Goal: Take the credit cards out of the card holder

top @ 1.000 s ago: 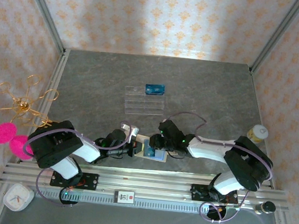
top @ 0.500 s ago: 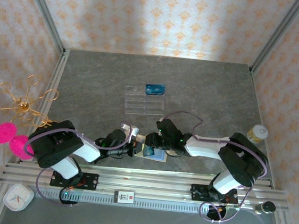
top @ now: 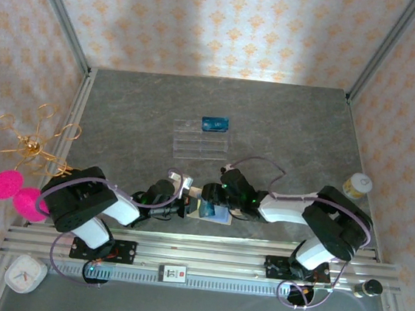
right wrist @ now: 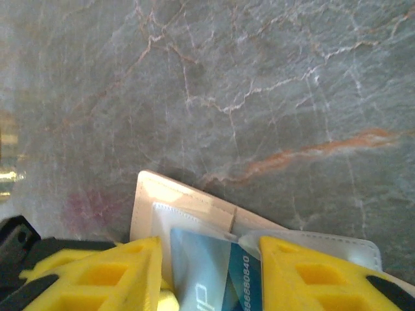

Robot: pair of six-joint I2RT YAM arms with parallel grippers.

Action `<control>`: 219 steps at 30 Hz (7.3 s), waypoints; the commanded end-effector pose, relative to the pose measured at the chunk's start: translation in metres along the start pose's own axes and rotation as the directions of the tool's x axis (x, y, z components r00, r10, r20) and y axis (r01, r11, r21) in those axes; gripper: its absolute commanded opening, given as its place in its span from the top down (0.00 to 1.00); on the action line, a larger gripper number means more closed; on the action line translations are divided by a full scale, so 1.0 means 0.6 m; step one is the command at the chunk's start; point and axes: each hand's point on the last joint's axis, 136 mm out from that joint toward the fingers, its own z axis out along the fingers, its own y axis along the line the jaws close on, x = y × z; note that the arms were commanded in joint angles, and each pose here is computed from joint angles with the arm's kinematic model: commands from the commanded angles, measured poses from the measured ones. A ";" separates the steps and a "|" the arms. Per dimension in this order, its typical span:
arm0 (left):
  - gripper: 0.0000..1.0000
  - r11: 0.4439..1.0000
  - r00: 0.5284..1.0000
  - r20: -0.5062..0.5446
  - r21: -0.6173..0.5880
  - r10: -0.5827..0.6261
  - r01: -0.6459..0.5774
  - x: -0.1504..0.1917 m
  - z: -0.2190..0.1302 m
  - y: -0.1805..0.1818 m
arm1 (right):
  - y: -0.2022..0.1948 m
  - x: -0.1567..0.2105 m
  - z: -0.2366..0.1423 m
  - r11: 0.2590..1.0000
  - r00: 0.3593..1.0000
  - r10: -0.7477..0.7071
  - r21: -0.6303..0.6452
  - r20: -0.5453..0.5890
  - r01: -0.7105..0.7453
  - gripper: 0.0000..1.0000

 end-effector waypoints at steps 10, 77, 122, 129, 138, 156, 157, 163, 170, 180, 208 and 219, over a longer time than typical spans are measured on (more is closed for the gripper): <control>1.00 0.995 0.973 -0.226 -0.099 -0.042 0.020 0.104 -0.012 0.051 | -0.024 0.004 -0.025 0.997 0.999 0.044 0.059 0.013 -0.045 0.57; 1.00 0.995 0.974 -0.220 -0.097 -0.048 0.027 0.101 -0.010 0.050 | -0.037 0.033 -0.039 0.994 0.995 -0.032 0.106 -0.099 0.042 1.00; 0.82 0.998 0.985 -0.165 0.059 0.043 -0.034 0.016 -0.007 -0.070 | -0.061 0.007 -0.093 0.995 0.997 0.061 0.082 0.042 -0.064 1.00; 0.90 0.999 0.979 -0.199 0.036 0.035 -0.028 0.024 0.009 -0.065 | -0.065 0.026 -0.090 0.996 0.998 0.062 0.067 0.018 -0.063 1.00; 0.93 1.000 0.975 -0.222 0.007 0.006 -0.005 0.033 0.025 -0.051 | -0.057 0.057 -0.087 0.999 0.997 0.031 0.018 -0.070 -0.030 0.96; 0.94 1.000 0.971 -0.239 -0.018 0.000 -0.004 0.039 0.033 -0.042 | -0.055 0.084 -0.073 1.000 0.986 -0.009 -0.001 -0.166 0.009 0.75; 0.94 1.000 0.971 -0.239 -0.017 0.000 -0.005 0.039 0.033 -0.043 | -0.060 0.085 -0.070 1.000 0.985 -0.009 0.017 -0.171 0.012 0.75; 0.94 1.000 0.972 -0.233 -0.028 0.003 -0.010 0.037 0.028 -0.040 | -0.082 0.083 -0.066 0.995 0.986 -0.009 0.094 -0.169 0.025 0.75; 0.93 1.000 0.975 -0.224 -0.025 0.008 -0.014 0.034 0.023 -0.043 | -0.059 0.040 -0.095 0.994 0.996 -0.043 0.101 -0.072 0.050 0.90; 0.93 1.000 0.976 -0.216 -0.013 0.016 -0.019 0.032 0.019 -0.046 | -0.063 -0.013 -0.152 0.989 0.995 -0.040 0.143 0.088 0.028 1.00; 0.59 0.731 0.890 0.444 0.641 -0.105 -0.233 -0.222 -0.260 -0.275 | 0.271 -0.150 -0.316 0.738 0.885 -0.035 -0.586 0.463 0.336 1.00; 0.65 0.727 0.907 0.400 0.661 -0.133 -0.185 -0.222 -0.243 -0.272 | 0.290 -0.152 -0.324 0.714 0.876 -0.012 -0.609 0.483 0.346 1.00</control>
